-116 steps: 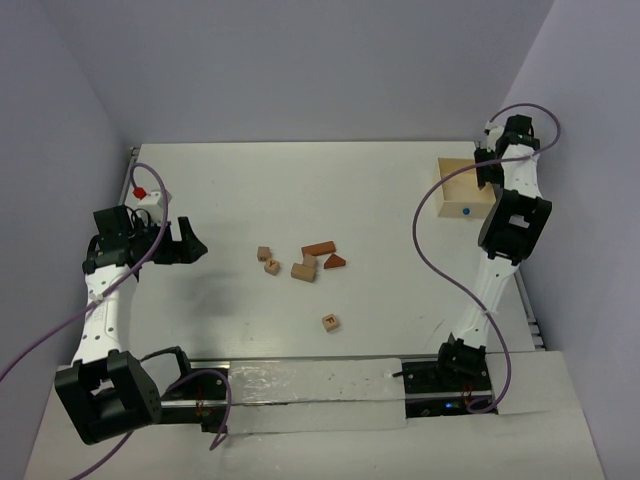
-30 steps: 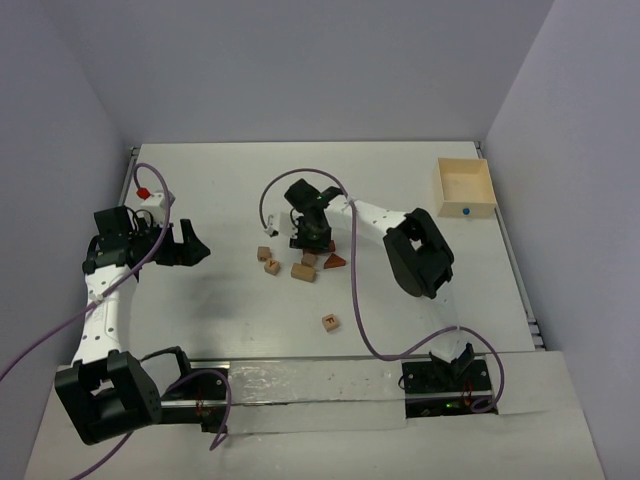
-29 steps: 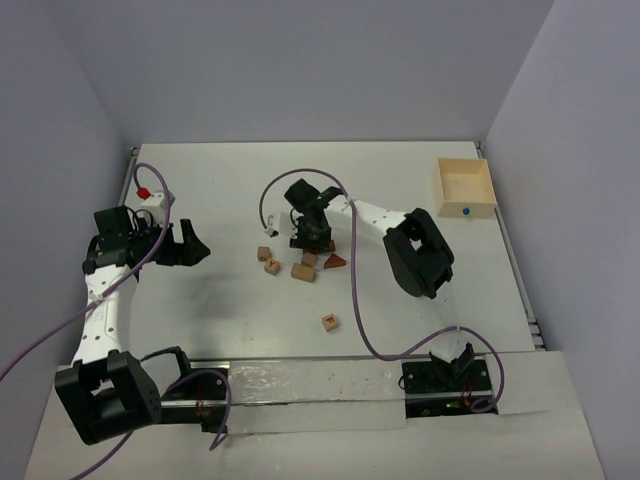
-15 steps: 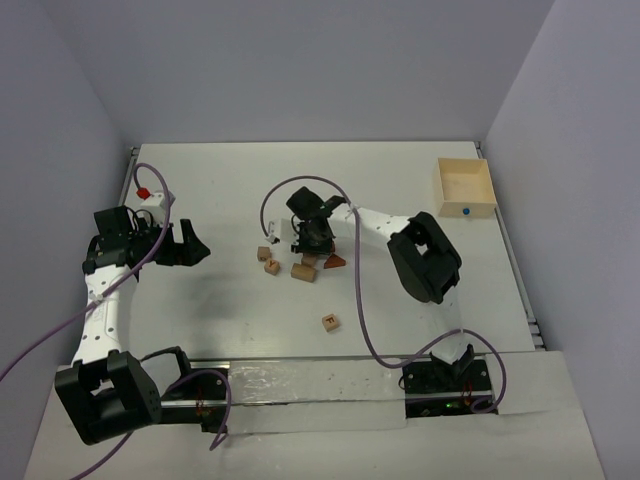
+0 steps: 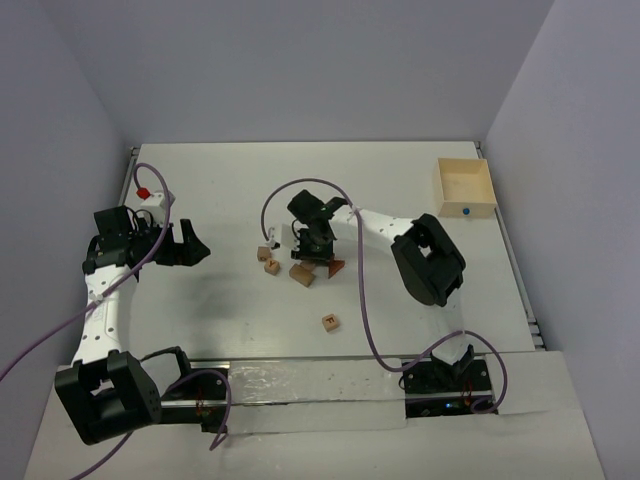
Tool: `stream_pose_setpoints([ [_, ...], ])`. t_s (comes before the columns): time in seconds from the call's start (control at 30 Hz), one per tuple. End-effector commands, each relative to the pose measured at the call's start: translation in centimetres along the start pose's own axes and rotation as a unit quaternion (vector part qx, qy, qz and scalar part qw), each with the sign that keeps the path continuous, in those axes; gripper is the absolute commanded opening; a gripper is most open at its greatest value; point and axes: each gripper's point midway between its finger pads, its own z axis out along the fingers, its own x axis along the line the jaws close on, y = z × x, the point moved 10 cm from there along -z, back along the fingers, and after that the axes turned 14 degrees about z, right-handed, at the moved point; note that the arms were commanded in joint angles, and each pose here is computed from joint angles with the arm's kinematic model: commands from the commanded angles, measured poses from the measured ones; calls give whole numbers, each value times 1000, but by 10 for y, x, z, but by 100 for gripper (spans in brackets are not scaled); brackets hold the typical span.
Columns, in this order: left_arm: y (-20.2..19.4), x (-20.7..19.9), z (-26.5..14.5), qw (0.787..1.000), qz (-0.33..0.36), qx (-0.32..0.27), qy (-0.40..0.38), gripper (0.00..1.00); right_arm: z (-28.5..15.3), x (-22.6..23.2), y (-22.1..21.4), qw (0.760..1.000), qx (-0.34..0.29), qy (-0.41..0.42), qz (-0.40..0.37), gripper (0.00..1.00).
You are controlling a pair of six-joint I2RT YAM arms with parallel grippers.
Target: Build the wood block tower
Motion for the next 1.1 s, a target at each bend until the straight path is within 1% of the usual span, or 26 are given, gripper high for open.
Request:
stream_pose_setpoints([
  [0.0, 14, 0, -6, 1000, 20, -24, 2, 99, 12, 31, -23, 992, 78, 96, 28, 34],
  [0.03, 14, 0, -7, 1000, 20, -24, 2, 99, 15, 30, -23, 992, 83, 88, 27, 36],
  [0.2, 14, 0, -7, 999, 20, -25, 3, 99, 27, 23, -21, 993, 94, 62, 35, 36],
  [0.4, 14, 1, -7, 999, 20, -25, 3, 99, 32, 23, -18, 994, 86, 47, 53, 36],
  [0.5, 14, 1, -7, 999, 20, -24, 4, 99, 37, 21, -23, 994, 89, 19, 53, 39],
  [0.57, 14, 0, -7, 999, 21, -25, 4, 99, 39, 20, -25, 994, 90, 8, 54, 43],
  [0.67, 14, 1, -7, 999, 21, -24, 2, 99, 41, 20, -26, 994, 92, 2, 59, 46],
  [0.73, 14, 1, -7, 1000, 20, -24, 3, 99, 39, 20, -25, 994, 89, 1, 58, 47],
  [0.8, 14, 1, -7, 1000, 20, -24, 2, 99, 38, 20, -25, 995, 88, 2, 56, 45],
  [0.9, 14, 0, -7, 999, 21, -25, 1, 99, 37, 19, -25, 995, 88, -3, 55, 46],
  [0.97, 14, 0, -7, 999, 22, -26, 1, 99, 31, 19, -24, 995, 85, -5, 52, 45],
  [1.07, 14, 0, -7, 999, 21, -25, 2, 99, 9, 21, -20, 996, 71, -7, 52, 45],
])
